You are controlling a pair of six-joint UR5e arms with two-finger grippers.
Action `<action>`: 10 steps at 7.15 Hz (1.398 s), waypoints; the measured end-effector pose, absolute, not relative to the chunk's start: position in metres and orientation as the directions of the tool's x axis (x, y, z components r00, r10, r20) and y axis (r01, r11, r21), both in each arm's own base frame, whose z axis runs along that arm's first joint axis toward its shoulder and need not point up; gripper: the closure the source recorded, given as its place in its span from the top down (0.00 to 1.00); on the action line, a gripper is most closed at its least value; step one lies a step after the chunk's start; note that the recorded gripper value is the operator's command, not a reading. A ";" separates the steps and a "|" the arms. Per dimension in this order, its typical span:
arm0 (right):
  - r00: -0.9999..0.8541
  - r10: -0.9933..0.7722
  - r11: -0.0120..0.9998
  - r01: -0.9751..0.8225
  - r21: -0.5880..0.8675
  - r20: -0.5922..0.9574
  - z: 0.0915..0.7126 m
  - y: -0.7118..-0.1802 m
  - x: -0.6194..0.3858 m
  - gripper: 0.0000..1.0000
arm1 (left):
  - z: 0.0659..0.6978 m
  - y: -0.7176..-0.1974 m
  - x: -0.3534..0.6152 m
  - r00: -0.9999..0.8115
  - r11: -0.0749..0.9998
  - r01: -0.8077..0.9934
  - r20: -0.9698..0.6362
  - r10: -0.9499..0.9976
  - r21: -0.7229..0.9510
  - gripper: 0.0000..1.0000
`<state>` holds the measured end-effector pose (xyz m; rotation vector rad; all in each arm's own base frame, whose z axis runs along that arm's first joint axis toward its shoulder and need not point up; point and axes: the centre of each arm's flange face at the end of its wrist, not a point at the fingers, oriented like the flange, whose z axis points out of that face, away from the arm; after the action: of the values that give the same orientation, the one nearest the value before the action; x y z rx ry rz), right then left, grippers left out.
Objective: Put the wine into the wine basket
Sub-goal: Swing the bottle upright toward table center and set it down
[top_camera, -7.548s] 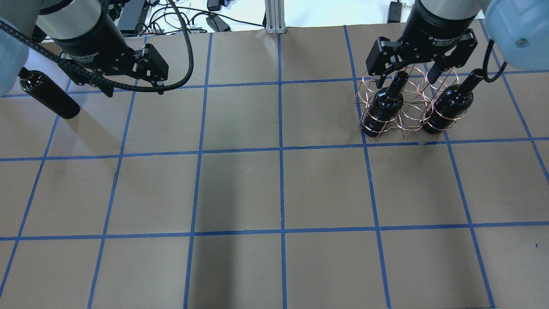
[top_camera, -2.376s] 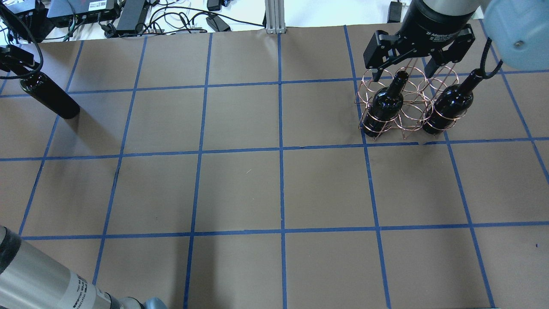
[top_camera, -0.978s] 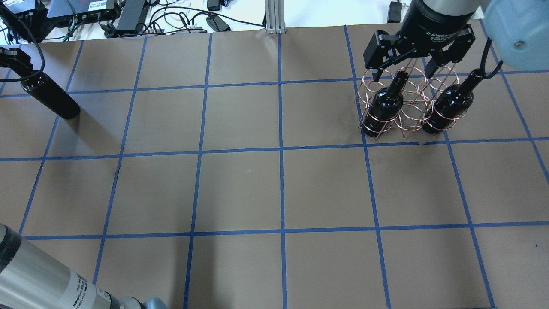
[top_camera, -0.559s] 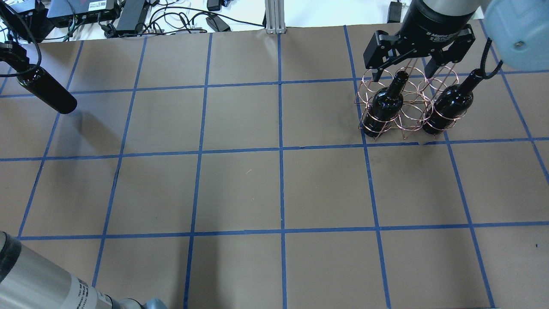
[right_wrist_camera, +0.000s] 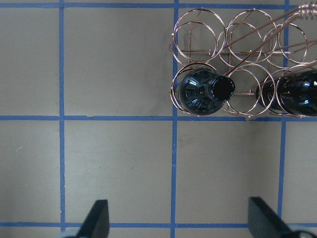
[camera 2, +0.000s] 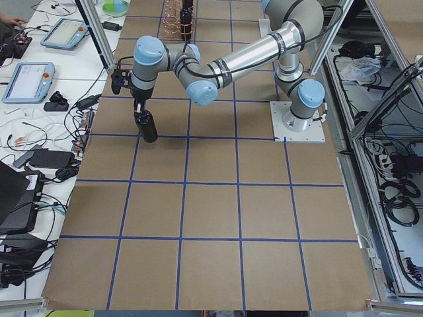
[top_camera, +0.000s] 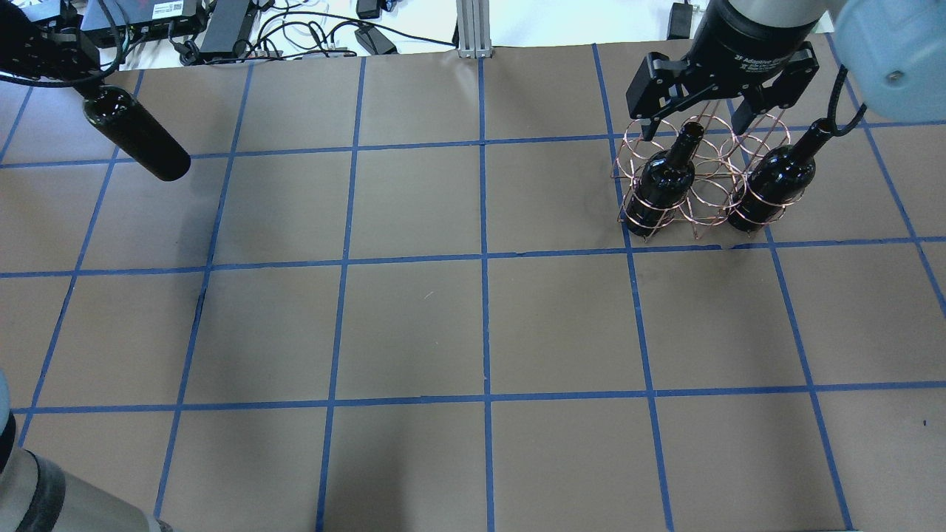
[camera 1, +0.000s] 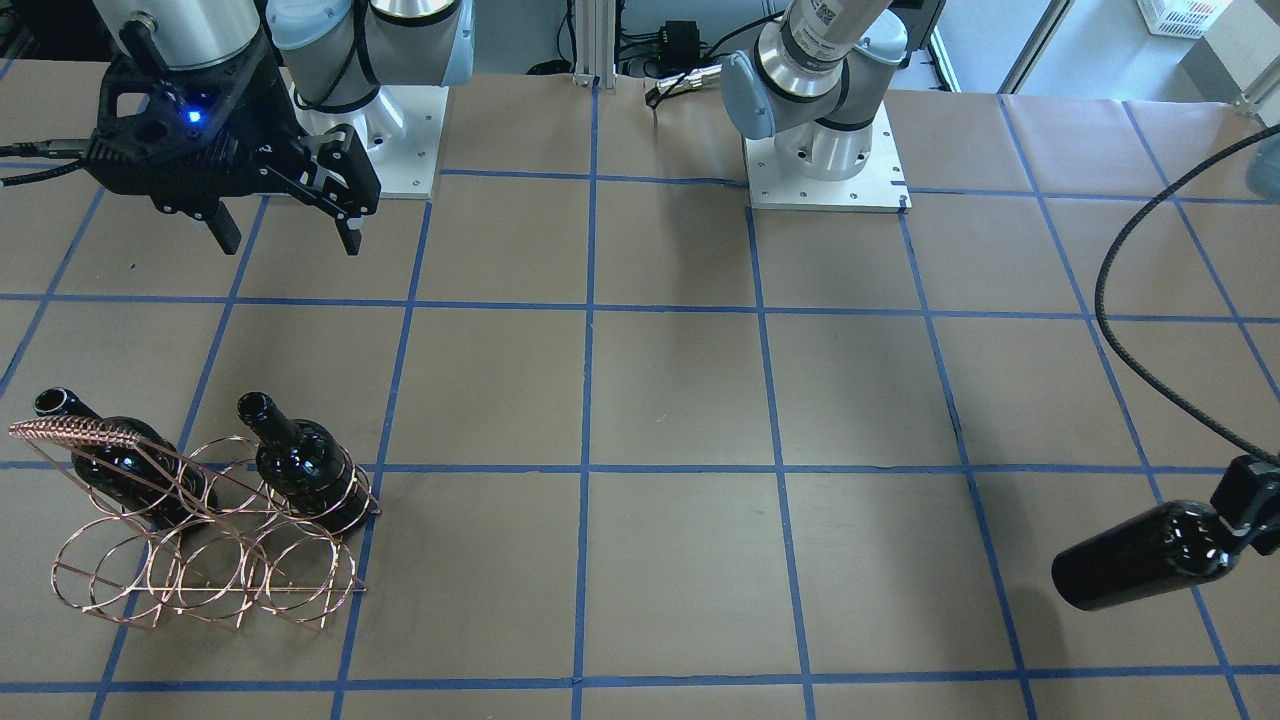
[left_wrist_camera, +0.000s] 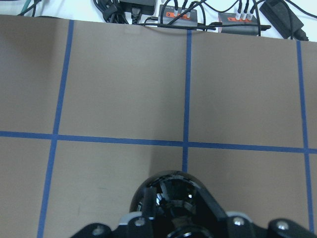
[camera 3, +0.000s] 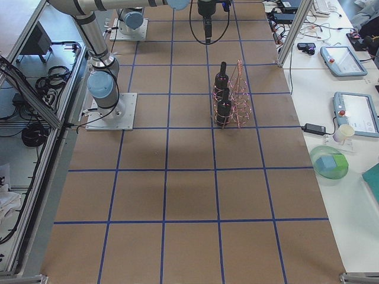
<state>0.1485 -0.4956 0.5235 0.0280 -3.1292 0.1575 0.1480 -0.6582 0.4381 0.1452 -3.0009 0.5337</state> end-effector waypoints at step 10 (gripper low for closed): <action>-1.000 -0.019 0.995 -0.020 -0.100 0.011 0.523 -0.496 0.148 1.00 | 0.386 -0.548 -0.212 -0.998 0.973 -0.003 0.069 0.014 -0.230 0.00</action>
<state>0.1484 -0.4956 0.5235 0.0302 -3.1275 0.1574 -0.2115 -0.5483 0.3861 -0.0086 -3.0509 0.3551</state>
